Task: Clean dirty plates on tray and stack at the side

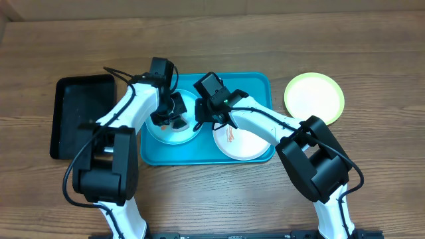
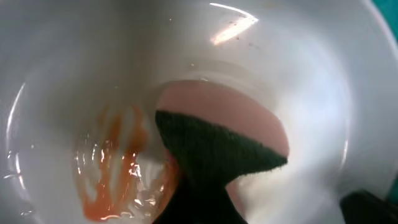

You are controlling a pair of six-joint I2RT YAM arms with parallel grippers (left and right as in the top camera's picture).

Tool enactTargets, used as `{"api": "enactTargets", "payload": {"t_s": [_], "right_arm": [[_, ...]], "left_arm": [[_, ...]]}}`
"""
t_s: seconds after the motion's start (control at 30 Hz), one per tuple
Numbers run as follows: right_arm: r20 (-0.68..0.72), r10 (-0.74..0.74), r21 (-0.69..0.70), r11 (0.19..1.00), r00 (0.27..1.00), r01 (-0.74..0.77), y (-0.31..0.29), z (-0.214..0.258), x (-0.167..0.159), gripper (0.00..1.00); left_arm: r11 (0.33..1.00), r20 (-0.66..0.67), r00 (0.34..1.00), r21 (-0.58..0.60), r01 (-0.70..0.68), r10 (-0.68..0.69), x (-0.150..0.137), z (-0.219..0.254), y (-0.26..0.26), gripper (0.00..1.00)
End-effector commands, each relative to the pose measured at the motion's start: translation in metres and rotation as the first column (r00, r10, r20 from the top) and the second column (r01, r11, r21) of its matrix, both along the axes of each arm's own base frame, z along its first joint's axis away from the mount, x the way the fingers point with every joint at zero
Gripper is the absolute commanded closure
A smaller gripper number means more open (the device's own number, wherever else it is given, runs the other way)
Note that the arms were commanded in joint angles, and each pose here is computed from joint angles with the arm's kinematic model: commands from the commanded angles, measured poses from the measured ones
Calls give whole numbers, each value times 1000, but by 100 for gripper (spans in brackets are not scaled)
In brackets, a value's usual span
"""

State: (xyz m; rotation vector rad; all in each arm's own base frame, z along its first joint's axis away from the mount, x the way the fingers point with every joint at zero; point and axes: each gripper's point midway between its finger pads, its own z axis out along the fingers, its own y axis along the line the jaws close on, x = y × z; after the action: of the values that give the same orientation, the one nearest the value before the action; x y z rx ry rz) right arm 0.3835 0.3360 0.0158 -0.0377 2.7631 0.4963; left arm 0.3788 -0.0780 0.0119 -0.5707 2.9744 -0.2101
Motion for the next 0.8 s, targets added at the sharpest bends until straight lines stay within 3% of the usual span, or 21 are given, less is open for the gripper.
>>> {"api": "enactTargets", "payload": {"t_s": [0.0,0.23,0.4,0.47,0.57,0.67,0.77], "right_arm": [[0,-24,-31,999,1000,24,-9,-6,2,96],[11,-33,-44,998,999,33,-12,-6,5,96],[11,-33,-44,998,999,34,-12,-6,5,96],[11,-33,-44,998,999,34,-12,-6,5,96],[12,-33,-43,998,999,34,-12,-6,5,96],[14,-33,-41,999,999,34,-11,-5,6,96],[11,-33,-43,999,999,34,-12,-6,5,96]], "left_arm": [[998,-38,999,59,37,-35,-5,-15,18,96],[930,-92,995,367,-11,48,-20,-10,93,96],[914,-86,994,405,-22,62,-15,3,103,96],[935,-72,996,353,-25,53,-8,5,93,96],[990,-40,999,142,4,2,4,3,52,96],[998,17,998,-44,53,-52,19,3,14,96],[992,35,997,-106,65,-62,25,-4,-6,96]]}}
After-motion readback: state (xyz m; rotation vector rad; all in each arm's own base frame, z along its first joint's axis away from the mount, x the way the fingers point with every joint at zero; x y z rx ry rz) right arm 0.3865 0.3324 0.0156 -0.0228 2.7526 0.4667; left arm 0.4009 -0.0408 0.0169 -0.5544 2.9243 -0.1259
